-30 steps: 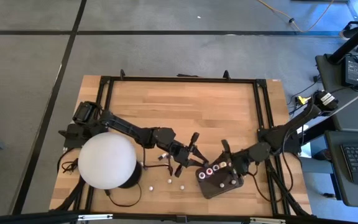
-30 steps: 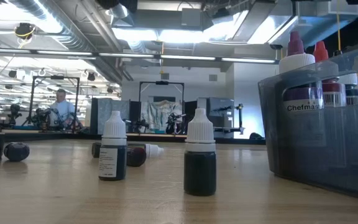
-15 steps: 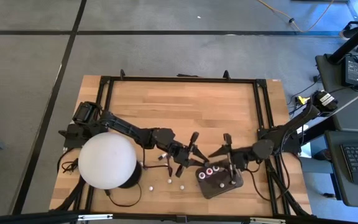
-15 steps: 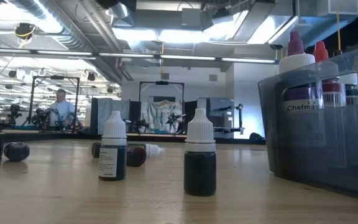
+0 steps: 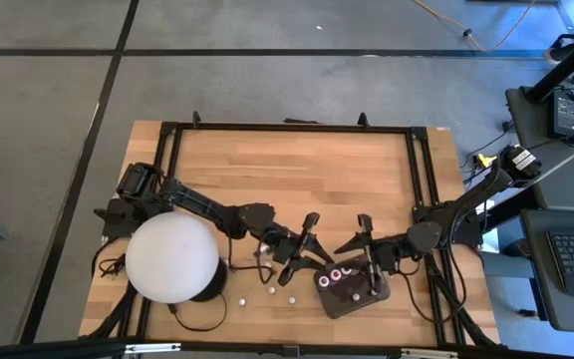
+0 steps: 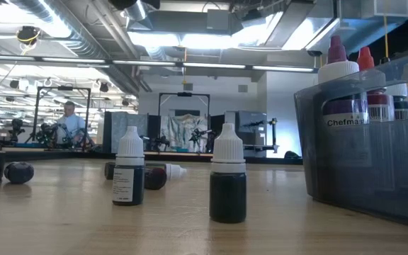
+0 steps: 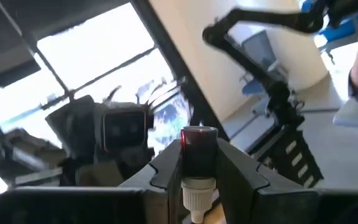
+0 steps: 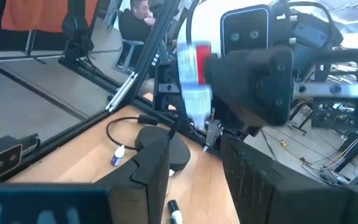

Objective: Pick & Place food coloring
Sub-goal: Put the left small red food coloring bottle into the bin

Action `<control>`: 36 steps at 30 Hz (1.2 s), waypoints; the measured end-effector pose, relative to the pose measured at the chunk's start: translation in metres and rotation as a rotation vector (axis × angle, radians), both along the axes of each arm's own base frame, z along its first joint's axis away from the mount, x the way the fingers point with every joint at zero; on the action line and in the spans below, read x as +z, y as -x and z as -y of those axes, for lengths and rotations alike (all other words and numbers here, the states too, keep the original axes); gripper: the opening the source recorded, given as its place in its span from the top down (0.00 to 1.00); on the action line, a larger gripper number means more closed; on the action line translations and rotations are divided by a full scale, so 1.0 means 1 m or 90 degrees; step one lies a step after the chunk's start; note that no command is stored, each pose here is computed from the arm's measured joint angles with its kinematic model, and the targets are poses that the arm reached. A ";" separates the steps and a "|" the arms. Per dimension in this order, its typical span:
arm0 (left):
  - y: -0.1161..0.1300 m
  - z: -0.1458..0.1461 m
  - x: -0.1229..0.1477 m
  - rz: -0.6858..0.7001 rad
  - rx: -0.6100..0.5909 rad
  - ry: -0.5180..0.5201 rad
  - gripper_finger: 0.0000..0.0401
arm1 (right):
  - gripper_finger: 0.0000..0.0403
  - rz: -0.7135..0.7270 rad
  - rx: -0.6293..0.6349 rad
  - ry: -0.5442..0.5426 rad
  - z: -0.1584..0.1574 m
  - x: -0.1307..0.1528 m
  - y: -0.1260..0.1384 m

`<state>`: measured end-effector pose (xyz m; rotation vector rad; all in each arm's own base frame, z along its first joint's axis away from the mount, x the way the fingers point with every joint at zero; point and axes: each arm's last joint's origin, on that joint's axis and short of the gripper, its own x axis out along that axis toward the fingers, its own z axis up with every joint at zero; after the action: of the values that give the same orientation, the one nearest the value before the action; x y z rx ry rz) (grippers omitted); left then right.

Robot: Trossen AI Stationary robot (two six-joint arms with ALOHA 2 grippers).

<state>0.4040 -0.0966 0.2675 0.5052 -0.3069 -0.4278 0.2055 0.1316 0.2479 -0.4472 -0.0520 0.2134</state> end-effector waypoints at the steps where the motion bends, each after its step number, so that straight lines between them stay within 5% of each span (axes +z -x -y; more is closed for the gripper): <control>1: 0.000 0.000 0.001 0.008 -0.005 -0.001 0.80 | 0.64 0.004 0.001 -0.003 0.001 0.001 0.000; 36: 0.001 -0.001 0.006 0.065 0.009 -0.046 0.79 | 0.64 0.111 0.111 -0.045 0.015 0.002 -0.027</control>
<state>0.4028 -0.0958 0.2731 0.6010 -0.3869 -0.4007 0.2324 0.1171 0.2496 -0.3901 -0.2695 0.3420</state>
